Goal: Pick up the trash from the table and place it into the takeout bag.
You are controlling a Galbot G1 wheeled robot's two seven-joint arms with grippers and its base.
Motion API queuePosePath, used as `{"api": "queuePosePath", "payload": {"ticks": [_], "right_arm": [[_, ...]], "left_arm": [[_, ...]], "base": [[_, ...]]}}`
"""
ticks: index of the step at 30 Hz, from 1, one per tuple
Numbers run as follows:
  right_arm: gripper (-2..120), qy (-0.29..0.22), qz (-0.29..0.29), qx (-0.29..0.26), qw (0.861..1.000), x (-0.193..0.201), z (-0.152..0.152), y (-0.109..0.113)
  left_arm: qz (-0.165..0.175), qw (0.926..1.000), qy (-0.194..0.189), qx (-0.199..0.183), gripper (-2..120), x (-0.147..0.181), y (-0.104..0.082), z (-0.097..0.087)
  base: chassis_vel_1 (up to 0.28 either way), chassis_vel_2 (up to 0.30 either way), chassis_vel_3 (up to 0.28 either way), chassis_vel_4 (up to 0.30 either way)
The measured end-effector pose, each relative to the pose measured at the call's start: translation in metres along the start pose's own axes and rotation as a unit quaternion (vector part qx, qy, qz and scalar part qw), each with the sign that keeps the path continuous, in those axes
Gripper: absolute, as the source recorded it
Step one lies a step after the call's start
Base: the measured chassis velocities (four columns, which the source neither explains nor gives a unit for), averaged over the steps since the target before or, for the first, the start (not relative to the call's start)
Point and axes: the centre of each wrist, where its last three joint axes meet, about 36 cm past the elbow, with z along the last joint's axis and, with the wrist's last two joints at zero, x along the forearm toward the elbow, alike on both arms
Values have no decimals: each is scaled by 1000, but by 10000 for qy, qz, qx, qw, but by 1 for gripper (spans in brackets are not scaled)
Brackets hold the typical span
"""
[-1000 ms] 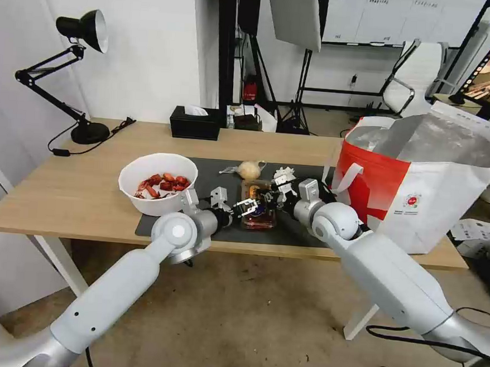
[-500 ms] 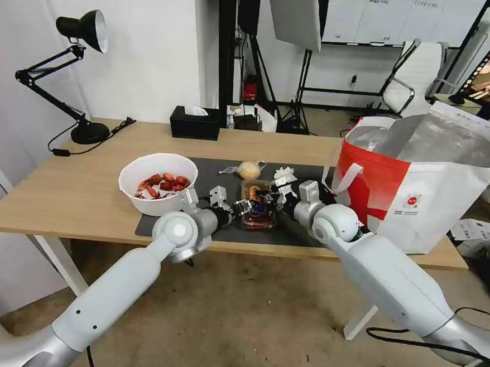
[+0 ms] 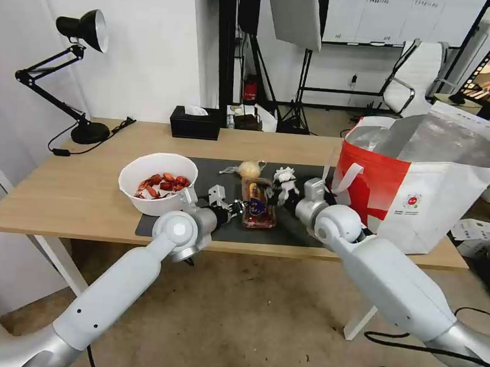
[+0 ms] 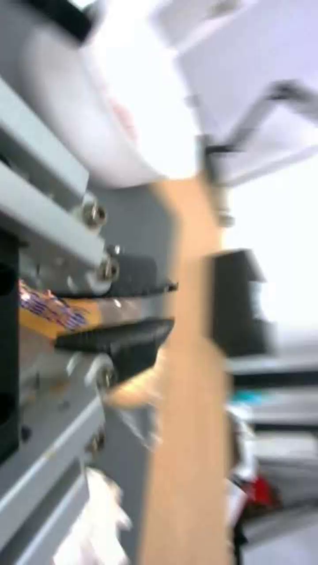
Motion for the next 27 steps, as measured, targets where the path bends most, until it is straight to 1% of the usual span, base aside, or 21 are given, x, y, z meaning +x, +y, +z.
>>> {"api": "queuePosePath", "payload": {"ticks": [1,2,4,5,6,8,10,11,14,16,17,18,19,20,21,22,23,24,25,26,27], "right_arm": [[18,-202,74,-79,9997,11,0,2],[18,-202,74,-79,9997,11,0,2],[30,-540,285,-65,9981,44,3,6],[30,-540,285,-65,9981,44,3,6],[38,-666,499,107,9965,72,6,9],[39,-689,551,168,9960,79,6,10],[53,-581,778,717,9927,122,13,16],[53,-581,778,717,9927,122,13,16],[66,-266,872,1096,9898,146,28,22],[68,-243,876,1110,9897,147,29,22],[75,-45,904,1252,9880,156,37,25],[81,87,921,1329,9868,159,43,27],[83,151,931,1365,9861,160,45,28],[89,284,945,1449,9845,161,51,31],[89,284,945,1449,9845,161,51,31],[96,374,957,1494,9834,160,56,33],[99,461,972,1531,9823,160,61,36],[99,461,972,1531,9823,160,61,36],[99,498,975,1547,9819,160,63,38],[100,550,976,1560,9814,159,68,42],[100,550,976,1560,9814,159,68,42]], "left_arm": [[43,10000,-63,-55,0,3,-3,-2],[43,10000,-63,-55,0,3,-3,-2],[141,9994,-248,-218,0,7,-13,-9],[141,9994,-248,-218,0,7,-13,-9],[232,9978,-485,-400,0,10,-22,-17],[251,9971,-558,-461,0,10,-24,-20],[405,9873,-1149,-1019,0,11,-42,-49],[405,9873,-1149,-1019,0,11,-42,-49],[551,9749,-1583,-1467,0,11,-62,-82],[575,9736,-1616,-1508,0,11,-64,-85],[750,9653,-1792,-1745,0,10,-84,-103],[884,9600,-1880,-1875,0,9,-98,-112],[957,9571,-1920,-1949,0,8,-106,-116],[1135,9490,-1978,-2176,0,1,-125,-121],[1135,9490,-1978,-2176,0,1,-125,-121],[1256,9418,-2022,-2374,0,-6,-142,-125],[1423,9316,-2066,-2631,0,-15,-164,-126],[1423,9316,-2066,-2631,0,-15,-164,-126],[1501,9249,-2100,-2790,0,-21,-177,-127],[1638,9104,-2143,-3138,0,-35,-199,-124],[1638,9104,-2143,-3138,0,-35,-199,-124]], "base": [[0,0,0,0],[0,0,0,0],[0,0,0,0],[0,0,0,0],[0,0,0,0],[0,0,0,0],[0,0,0,0],[0,0,0,0],[0,0,0,0],[0,0,0,0],[0,0,0,0],[0,0,0,0],[0,0,0,0],[0,0,0,0],[0,0,0,0],[0,0,0,0],[0,0,0,0],[0,0,0,0],[0,0,0,0],[0,0,0,0],[0,0,0,0]]}}
